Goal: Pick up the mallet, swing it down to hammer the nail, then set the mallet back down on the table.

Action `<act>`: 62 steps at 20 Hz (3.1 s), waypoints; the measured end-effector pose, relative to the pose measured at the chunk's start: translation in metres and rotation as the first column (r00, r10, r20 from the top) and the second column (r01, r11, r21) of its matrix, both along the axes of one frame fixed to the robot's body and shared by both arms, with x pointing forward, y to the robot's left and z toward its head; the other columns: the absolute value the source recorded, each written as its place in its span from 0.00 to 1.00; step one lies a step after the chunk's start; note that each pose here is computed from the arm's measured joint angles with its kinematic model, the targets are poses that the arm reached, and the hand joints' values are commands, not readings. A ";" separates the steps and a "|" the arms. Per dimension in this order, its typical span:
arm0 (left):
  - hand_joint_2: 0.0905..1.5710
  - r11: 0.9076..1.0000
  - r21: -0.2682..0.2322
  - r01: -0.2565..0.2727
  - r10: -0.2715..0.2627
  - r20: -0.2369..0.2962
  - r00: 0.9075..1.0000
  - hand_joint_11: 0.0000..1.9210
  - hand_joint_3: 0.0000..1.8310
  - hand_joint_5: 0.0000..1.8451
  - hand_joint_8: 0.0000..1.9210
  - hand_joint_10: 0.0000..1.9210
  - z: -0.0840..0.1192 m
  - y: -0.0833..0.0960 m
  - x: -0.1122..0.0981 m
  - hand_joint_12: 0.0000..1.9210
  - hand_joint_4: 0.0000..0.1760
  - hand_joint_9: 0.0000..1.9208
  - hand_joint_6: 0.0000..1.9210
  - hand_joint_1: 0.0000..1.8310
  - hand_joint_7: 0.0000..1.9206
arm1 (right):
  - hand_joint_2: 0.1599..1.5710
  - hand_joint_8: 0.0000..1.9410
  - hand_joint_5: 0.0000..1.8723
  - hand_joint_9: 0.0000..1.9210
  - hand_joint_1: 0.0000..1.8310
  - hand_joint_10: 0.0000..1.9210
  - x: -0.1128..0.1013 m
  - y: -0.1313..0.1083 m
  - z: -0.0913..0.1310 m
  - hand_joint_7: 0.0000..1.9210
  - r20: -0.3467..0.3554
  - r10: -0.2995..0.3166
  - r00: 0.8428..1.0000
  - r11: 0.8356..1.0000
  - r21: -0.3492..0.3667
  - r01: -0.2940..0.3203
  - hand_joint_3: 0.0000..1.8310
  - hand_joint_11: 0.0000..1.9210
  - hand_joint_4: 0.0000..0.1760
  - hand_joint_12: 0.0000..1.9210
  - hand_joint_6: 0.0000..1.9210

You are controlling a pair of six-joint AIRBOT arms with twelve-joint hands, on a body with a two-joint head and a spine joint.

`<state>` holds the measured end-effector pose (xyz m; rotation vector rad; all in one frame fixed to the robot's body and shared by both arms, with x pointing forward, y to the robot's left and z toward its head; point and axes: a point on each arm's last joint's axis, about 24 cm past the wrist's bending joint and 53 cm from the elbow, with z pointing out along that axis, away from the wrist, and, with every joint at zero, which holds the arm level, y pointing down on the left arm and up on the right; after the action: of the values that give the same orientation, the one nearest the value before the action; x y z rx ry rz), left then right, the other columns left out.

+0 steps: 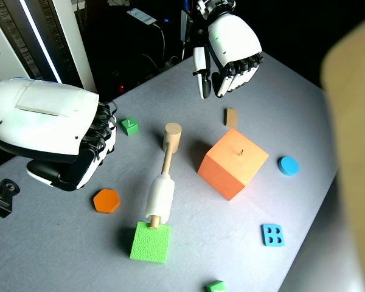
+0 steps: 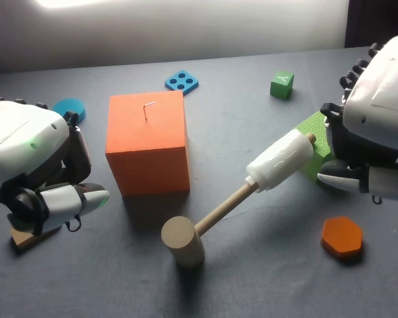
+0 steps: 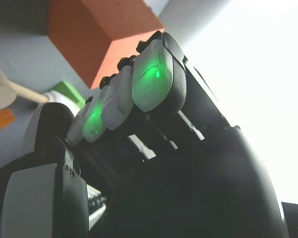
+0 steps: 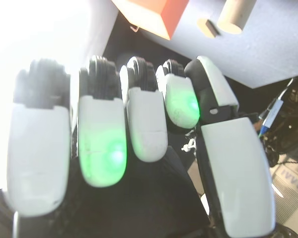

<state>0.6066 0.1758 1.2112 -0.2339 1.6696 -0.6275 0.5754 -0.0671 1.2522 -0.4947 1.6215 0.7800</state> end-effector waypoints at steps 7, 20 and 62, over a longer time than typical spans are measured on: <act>0.64 1.000 0.014 0.002 -0.002 0.001 1.000 0.00 0.01 0.01 0.00 0.00 -0.001 0.001 0.000 0.00 0.00 0.00 0.01 0.00 0.01 | 0.63 0.00 0.01 0.00 0.00 0.00 -0.001 0.000 0.001 0.00 0.024 0.003 1.000 1.000 0.004 -0.003 0.00 0.00 0.00 0.00 0.00; 0.64 0.975 -0.008 0.220 -0.221 -0.040 0.975 0.00 0.01 0.02 0.00 0.00 -0.030 -0.017 -0.012 0.00 0.00 0.00 0.00 0.00 0.01 | 0.60 0.00 0.00 0.00 0.18 0.00 0.004 0.002 -0.034 0.00 -0.140 -0.015 0.990 0.993 -0.120 -0.002 0.00 0.00 0.00 0.00 0.00; 0.69 0.923 -0.003 0.385 -0.385 -0.045 0.922 0.00 0.01 0.03 0.00 0.00 -0.059 -0.025 0.021 0.00 0.00 0.00 0.00 0.00 0.01 | 0.56 0.00 0.00 0.00 0.65 0.00 0.094 0.068 -0.117 0.00 -0.486 -0.150 0.861 0.987 -0.117 0.106 0.00 0.00 0.00 0.00 0.00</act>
<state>0.6274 0.1513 1.1525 0.0912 1.7758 -0.9164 0.6692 0.0013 1.1354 -0.2495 2.1504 0.7766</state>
